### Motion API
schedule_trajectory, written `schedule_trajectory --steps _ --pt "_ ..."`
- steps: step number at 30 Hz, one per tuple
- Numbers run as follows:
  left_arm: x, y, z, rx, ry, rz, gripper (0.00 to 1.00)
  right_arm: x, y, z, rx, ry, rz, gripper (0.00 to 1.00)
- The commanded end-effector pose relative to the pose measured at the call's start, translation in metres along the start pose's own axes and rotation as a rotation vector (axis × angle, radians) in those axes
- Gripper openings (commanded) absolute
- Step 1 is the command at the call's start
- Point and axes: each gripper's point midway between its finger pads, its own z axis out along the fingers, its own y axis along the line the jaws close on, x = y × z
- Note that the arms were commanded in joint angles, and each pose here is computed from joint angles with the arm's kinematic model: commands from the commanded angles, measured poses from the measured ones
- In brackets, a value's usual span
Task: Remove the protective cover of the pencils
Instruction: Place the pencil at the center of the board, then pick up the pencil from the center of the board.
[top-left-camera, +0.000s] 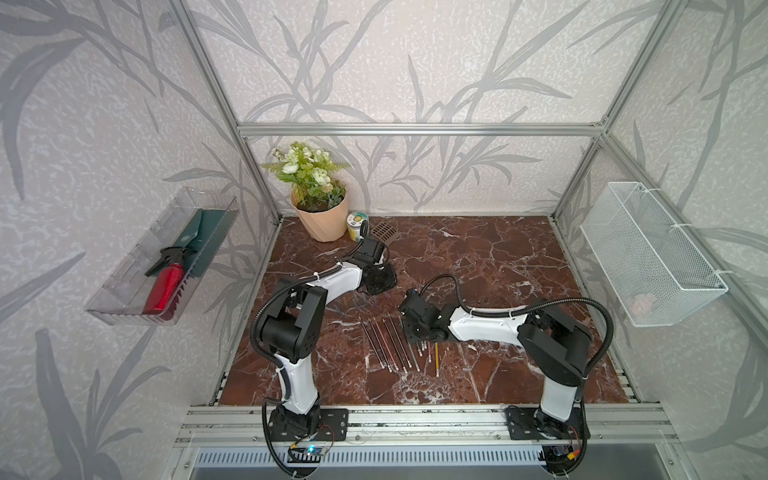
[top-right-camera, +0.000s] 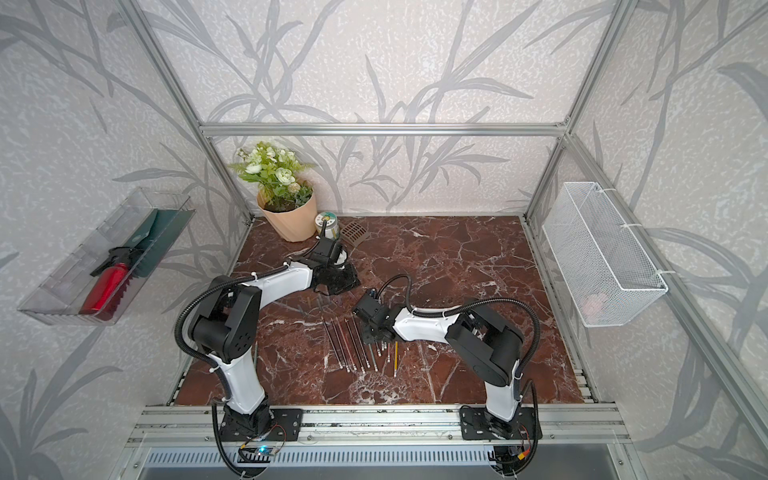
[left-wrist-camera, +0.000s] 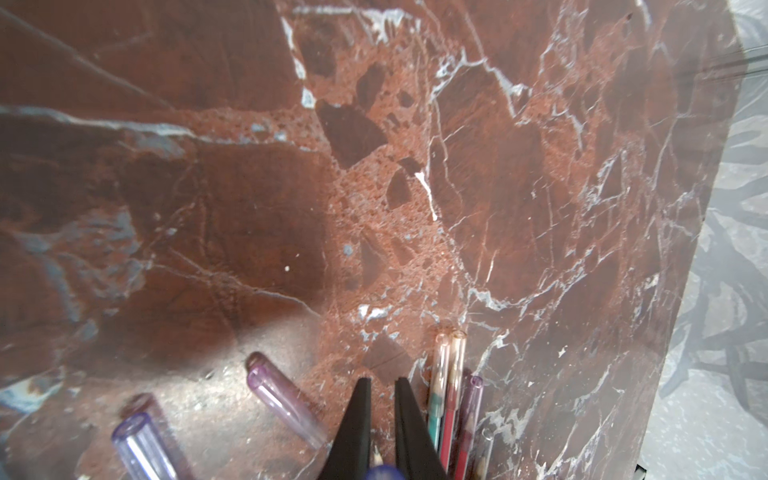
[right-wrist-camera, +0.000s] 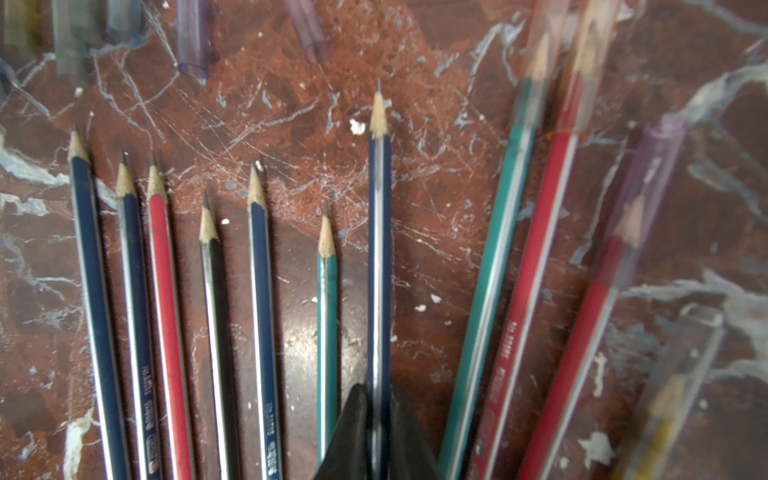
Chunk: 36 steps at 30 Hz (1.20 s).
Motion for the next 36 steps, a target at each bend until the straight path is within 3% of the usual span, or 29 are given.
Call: schedule_trajectory --steps 1,36 --pt "-0.001 -0.003 0.000 -0.019 0.009 0.025 0.00 -0.005 0.002 -0.004 -0.005 -0.002 -0.001 0.16" --pt "0.007 0.011 0.024 -0.086 0.088 0.007 0.00 -0.019 -0.002 -0.034 -0.015 -0.088 -0.015 0.22"
